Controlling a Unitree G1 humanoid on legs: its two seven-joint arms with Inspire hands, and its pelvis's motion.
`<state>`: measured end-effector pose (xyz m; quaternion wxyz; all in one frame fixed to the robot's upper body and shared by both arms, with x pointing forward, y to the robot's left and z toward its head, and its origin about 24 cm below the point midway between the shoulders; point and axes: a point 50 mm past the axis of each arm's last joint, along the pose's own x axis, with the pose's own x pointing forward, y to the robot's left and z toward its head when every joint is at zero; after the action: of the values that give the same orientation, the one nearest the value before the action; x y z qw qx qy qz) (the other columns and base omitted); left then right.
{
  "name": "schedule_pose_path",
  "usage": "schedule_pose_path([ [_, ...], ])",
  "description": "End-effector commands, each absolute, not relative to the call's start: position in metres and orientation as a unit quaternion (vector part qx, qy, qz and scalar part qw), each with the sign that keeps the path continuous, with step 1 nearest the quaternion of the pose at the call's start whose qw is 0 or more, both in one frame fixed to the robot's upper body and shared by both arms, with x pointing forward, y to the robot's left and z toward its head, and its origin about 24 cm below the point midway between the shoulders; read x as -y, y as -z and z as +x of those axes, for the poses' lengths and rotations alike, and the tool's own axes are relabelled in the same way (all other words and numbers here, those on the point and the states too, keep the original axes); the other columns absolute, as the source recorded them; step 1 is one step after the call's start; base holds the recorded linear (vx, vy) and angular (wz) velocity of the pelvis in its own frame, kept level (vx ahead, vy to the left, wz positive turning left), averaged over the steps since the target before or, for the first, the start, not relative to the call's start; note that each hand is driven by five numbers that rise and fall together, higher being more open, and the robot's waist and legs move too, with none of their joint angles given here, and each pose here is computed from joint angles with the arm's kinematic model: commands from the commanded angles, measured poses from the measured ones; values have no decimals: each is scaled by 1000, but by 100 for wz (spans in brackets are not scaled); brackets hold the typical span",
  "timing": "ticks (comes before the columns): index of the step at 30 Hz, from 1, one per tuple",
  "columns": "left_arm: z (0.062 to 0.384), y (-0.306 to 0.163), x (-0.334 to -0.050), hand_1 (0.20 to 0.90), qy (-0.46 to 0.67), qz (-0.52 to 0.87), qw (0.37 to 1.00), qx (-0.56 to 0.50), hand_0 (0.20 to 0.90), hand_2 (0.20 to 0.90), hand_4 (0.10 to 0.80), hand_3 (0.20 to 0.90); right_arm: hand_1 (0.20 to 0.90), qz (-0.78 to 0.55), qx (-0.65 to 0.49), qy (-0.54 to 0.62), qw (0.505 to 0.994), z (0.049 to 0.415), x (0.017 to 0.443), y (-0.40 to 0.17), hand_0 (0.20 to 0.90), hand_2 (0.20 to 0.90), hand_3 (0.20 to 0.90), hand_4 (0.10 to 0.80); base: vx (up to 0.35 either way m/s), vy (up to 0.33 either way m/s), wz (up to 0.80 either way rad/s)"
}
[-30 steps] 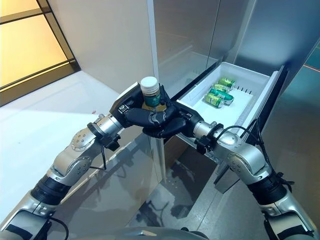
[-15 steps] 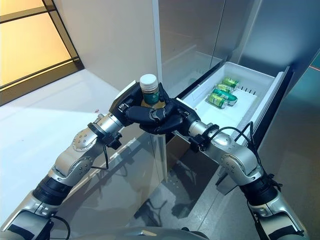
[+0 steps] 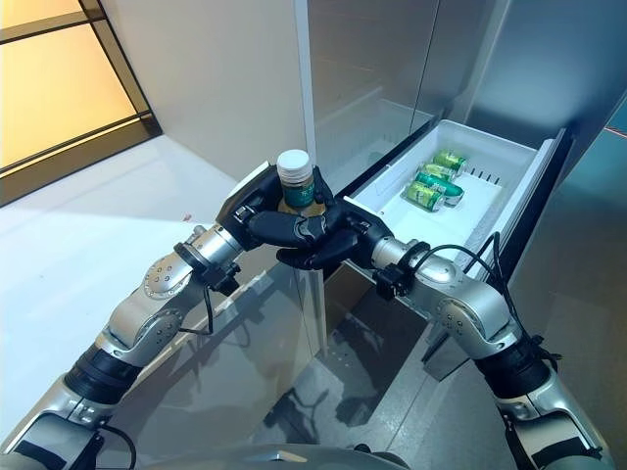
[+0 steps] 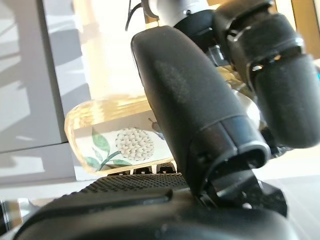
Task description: Put drinks into fridge and close the fridge
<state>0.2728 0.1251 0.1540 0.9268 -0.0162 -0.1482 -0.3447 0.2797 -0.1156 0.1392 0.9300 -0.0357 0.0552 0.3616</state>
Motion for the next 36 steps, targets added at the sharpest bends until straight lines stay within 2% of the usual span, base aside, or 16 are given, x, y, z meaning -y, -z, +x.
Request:
schedule_pose_path([
  [1, 266, -231, -106, 300, 379, -44, 856, 349, 300, 300, 100, 200, 900, -60, 143, -389, 908, 283, 93, -215, 900, 900, 900, 800, 0, 1, -8],
  [13, 266, -225, -99, 300, 389, -59, 857, 332, 300, 300, 100, 200, 900, -30, 167, -404, 899, 280, 83, -231, 900, 900, 900, 800, 1, -1, -2],
  [16, 266, -223, -98, 300, 389, -61, 859, 328, 300, 300, 100, 200, 300, 11, 152, -409, 900, 280, 80, -229, 300, 300, 200, 100, 0, 0, 0],
  [20, 266, -221, -97, 300, 380, -62, 860, 336, 300, 300, 100, 200, 300, 41, 141, -405, 903, 280, 78, -225, 300, 300, 200, 100, 0, 0, 0],
  [30, 249, -244, -102, 300, 313, -20, 823, 474, 300, 300, 100, 200, 300, 38, 167, -345, 923, 289, 89, -231, 300, 300, 200, 100, 0, 0, 0],
  [35, 245, -251, -104, 300, 307, 0, 808, 502, 300, 300, 100, 200, 300, 66, 158, -309, 936, 298, 100, -234, 300, 300, 200, 100, 0, 0, 0],
  [36, 244, -251, -103, 319, 309, 2, 807, 503, 319, 319, 122, 222, 300, 61, 166, -293, 940, 300, 104, -235, 300, 300, 200, 100, 0, 0, 0],
])
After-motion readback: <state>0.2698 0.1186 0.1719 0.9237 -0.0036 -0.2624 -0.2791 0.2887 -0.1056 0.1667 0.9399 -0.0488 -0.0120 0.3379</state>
